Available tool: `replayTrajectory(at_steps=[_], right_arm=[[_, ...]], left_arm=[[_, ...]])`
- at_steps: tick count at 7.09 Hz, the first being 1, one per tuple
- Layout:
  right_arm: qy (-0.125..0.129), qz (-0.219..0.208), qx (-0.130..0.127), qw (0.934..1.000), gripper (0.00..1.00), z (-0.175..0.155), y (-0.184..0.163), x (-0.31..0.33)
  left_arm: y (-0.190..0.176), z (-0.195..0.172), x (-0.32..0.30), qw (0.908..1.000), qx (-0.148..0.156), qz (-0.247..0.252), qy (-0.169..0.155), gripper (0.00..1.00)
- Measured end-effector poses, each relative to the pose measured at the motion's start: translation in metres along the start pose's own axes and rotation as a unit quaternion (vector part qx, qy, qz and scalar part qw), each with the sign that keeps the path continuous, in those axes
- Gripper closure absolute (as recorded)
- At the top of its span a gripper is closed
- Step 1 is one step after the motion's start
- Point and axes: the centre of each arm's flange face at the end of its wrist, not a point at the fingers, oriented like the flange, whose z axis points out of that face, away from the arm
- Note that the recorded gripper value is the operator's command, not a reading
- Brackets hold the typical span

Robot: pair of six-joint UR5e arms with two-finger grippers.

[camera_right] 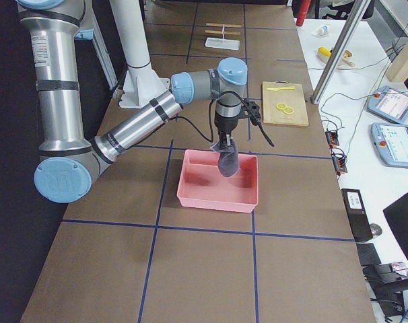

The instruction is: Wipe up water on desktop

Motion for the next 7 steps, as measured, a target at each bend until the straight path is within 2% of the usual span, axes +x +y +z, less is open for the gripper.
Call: replayTrajectory(at_steps=[1, 4, 7], right_arm=[[0.002, 0.004, -0.001, 1.0000, 0.00, 0.001, 0.002, 0.004], [0.005, 0.017, -0.008, 0.9998, 0.00, 0.005, 0.019, 0.030], [0.004, 0.006, -0.027, 0.9996, 0.00, 0.023, 0.050, 0.095]], left_arm=[[0.000, 0.000, 0.000, 1.0000, 0.000, 0.001, 0.000, 0.00], [-0.001, -0.001, 0.001, 1.0000, 0.001, 0.002, 0.001, 0.00], [-0.005, -0.006, 0.006, 0.9999, 0.006, 0.010, 0.001, 0.00]])
